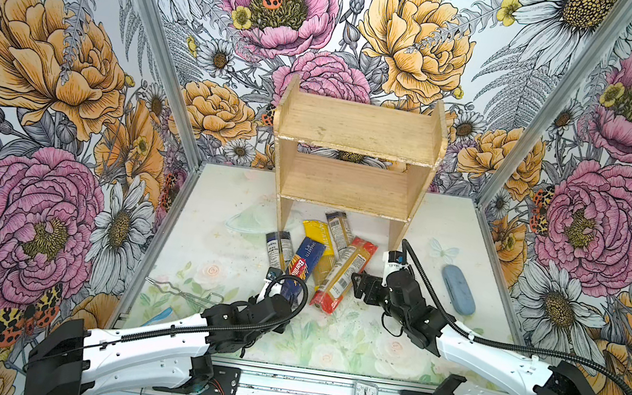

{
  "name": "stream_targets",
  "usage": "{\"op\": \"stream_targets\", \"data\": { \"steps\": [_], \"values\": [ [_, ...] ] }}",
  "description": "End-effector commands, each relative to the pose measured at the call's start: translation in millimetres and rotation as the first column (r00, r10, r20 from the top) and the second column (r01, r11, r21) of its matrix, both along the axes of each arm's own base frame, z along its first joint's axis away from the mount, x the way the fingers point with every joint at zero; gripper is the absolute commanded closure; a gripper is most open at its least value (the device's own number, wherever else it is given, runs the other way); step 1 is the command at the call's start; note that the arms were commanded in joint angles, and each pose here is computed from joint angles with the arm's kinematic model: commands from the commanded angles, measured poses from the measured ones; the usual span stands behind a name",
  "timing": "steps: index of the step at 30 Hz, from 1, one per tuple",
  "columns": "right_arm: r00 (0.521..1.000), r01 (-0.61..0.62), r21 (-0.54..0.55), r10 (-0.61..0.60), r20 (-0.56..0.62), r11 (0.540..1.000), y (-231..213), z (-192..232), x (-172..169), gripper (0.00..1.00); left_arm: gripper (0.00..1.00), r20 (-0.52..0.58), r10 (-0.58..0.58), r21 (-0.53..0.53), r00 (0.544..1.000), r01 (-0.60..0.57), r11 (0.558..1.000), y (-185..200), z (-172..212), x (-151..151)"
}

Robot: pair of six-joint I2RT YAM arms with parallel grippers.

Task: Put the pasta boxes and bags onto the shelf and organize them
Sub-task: 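Close the left gripper on the near end of the blue Barilla box, then lift the Barilla box with the left gripper and carry it toward the shelf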

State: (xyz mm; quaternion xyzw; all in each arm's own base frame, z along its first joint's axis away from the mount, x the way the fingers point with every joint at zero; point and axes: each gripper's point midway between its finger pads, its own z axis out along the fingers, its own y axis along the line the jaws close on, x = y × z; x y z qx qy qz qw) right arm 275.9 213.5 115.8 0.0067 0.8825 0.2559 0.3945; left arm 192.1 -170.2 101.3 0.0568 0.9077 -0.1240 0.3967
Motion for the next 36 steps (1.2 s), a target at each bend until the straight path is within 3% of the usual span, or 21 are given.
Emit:
{"op": "stream_targets", "data": {
  "steps": [1, 22, 36],
  "values": [
    [1.000, 0.014, 0.001, -0.014, -0.013, 1.000, 0, -5, 2, 0.12, 1.00, 0.113, 0.027, -0.160, 0.993, -0.008, 0.987, -9, 52, 14],
    [0.999, 0.011, 0.024, -0.011, -0.031, 1.000, -2, -1, -4, 0.11, 1.00, 0.328, -0.106, -0.146, 0.939, 0.161, 0.976, -39, 193, 16],
    [0.998, 0.029, 0.000, -0.028, -0.050, 1.000, -8, -7, -5, 0.11, 1.00, 0.490, -0.188, -0.116, 0.851, 0.278, 0.954, -59, 278, -8]
  ]
}}
